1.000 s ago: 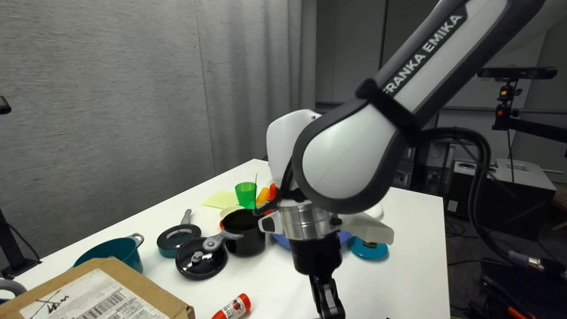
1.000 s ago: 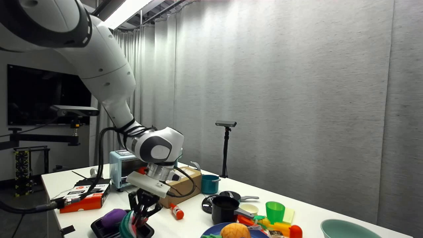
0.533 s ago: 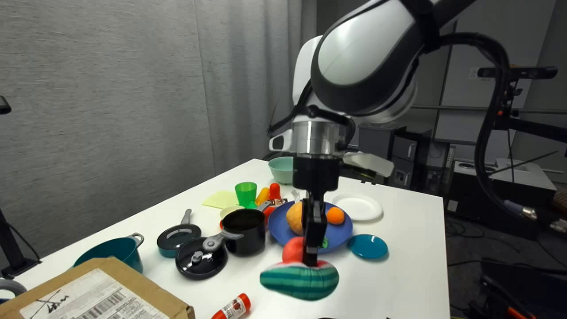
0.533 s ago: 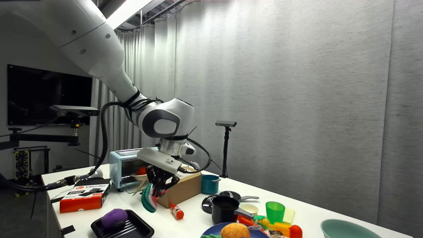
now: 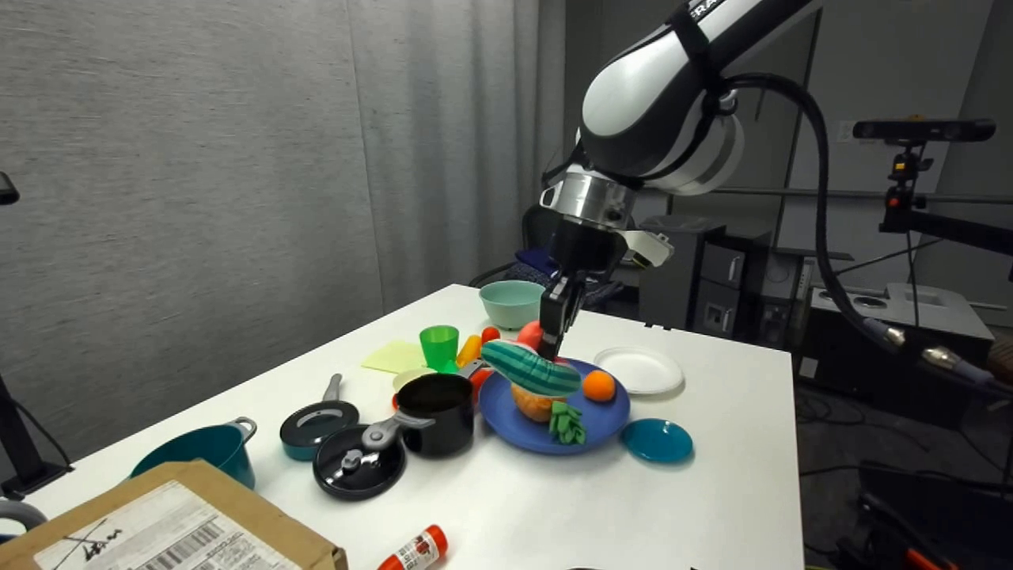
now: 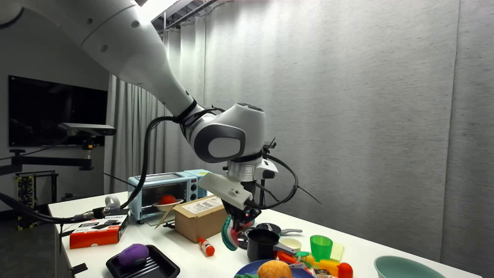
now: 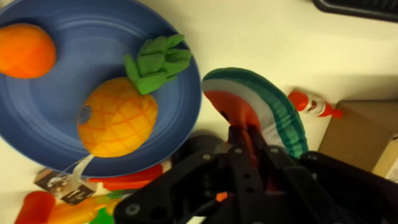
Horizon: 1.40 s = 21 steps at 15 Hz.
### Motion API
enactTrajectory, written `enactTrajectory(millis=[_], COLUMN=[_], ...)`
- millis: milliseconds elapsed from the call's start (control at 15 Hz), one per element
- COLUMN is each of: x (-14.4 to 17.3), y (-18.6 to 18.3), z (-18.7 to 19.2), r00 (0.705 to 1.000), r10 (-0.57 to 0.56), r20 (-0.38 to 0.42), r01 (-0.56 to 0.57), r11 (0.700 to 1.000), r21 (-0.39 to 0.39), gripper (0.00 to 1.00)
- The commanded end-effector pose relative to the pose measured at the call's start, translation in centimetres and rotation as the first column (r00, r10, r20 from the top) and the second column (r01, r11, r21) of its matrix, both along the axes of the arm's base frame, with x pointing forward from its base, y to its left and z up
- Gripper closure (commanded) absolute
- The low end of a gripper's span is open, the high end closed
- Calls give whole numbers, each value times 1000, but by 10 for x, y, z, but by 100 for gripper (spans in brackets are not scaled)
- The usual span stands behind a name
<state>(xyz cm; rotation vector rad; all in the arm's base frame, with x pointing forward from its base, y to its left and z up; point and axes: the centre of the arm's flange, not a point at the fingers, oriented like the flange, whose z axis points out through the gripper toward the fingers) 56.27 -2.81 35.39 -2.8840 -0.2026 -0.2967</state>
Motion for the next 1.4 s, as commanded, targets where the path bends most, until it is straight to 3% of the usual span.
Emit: enactTrajectory(millis=[0,200,400,867,1067,1133,1200,1333], x=[29,41,45,25,19,17,16,14], y=[-35,-60,-77,-116,-126,-127,-128,-127], z=[-10,-27,-51,-90,-93,-93,-94,-96], r00=[979,930,855,629,570,561,555,543], r10=[-196,-357,-510,-771,-804,-803,-802,-799], r20=[55,92,90,-99,-172,-198,-222,-260], r01=[197,361,515,776,820,825,828,833], r11=[980,932,856,630,570,563,558,551], r21=[-9,-32,-46,30,54,55,53,45], gripper=[98,98,98,98,96,67,65,50])
